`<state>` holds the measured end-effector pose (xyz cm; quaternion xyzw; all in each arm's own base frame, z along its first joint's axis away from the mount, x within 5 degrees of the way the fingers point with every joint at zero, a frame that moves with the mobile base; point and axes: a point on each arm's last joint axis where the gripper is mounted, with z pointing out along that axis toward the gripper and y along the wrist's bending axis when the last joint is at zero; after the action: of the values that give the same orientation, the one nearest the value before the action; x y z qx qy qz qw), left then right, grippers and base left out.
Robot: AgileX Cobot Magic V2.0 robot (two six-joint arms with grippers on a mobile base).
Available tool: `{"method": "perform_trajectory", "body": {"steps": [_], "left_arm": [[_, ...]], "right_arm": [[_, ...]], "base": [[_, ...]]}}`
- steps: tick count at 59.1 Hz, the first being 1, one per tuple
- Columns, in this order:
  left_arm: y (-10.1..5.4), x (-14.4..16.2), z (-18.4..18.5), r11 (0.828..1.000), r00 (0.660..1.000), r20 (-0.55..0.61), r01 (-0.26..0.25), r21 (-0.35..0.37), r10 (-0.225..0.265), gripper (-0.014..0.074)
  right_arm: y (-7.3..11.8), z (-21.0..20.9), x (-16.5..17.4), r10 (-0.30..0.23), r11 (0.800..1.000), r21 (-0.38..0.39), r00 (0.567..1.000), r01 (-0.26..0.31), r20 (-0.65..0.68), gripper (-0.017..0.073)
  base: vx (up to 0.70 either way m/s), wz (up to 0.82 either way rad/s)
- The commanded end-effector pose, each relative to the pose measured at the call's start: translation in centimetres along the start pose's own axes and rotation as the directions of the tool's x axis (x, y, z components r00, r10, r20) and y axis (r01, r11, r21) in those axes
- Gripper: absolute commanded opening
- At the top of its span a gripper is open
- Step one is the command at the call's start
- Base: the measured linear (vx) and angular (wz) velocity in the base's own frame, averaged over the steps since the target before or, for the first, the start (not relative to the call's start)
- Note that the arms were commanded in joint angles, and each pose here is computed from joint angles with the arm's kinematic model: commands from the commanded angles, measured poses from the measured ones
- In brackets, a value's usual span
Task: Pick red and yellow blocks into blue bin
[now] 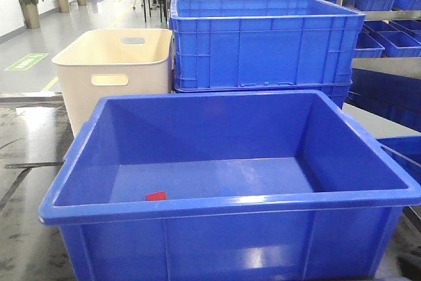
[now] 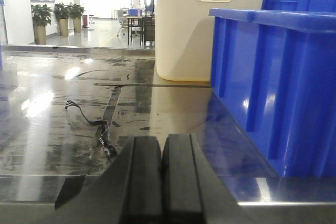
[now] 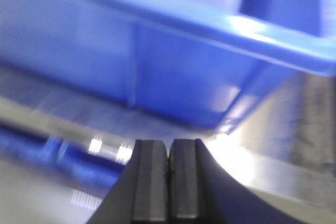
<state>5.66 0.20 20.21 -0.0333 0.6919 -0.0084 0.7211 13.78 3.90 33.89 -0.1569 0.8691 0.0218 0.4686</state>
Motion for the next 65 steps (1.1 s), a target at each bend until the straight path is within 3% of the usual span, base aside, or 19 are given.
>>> {"method": "perform_trajectory", "body": {"steps": [1,12,22,33,43,65], "left_arm": [[-0.1,-1.5,-0.3,1.000,0.992,0.123,0.004,0.008,-0.005,-0.0001],[-0.1,-1.5,-0.3,1.000,0.992,0.123,0.004,0.008,-0.005,-0.0001],[-0.1,-1.5,-0.3,1.000,0.992,0.123,0.004,0.008,-0.005,0.0000],[-0.1,-1.5,-0.3,1.000,0.992,0.123,0.004,0.008,-0.005,0.0000],[-0.1,-1.5,-0.3,1.000,0.992,0.123,0.004,0.008,-0.005,0.0000],[-0.1,-1.5,-0.3,1.000,0.992,0.123,0.004,0.008,-0.005,0.0001]], "right_arm": [[-1.0,-1.0,0.7,0.032,0.997,0.067,0.980,-0.045,0.194,-0.0010],[-1.4,-1.5,6.0,0.115,0.973,0.142,0.919,-0.180,0.377,-0.0010],[-1.0,-1.4,10.9,0.113,0.950,0.201,0.863,-0.239,0.492,-0.0010],[-0.3,-0.8,14.0,0.095,0.949,0.187,0.795,-0.255,0.600,-0.0010],[0.1,-0.1,15.9,0.094,0.948,0.174,0.760,-0.265,0.643,-0.0010],[0.2,0.2,16.2,0.090,0.949,0.177,0.763,-0.260,0.640,-0.0010]], "base": [[0.00,0.00],[0.00,0.00],[0.00,0.00],[0.00,0.00],[0.00,0.00],[0.00,0.00]]}}
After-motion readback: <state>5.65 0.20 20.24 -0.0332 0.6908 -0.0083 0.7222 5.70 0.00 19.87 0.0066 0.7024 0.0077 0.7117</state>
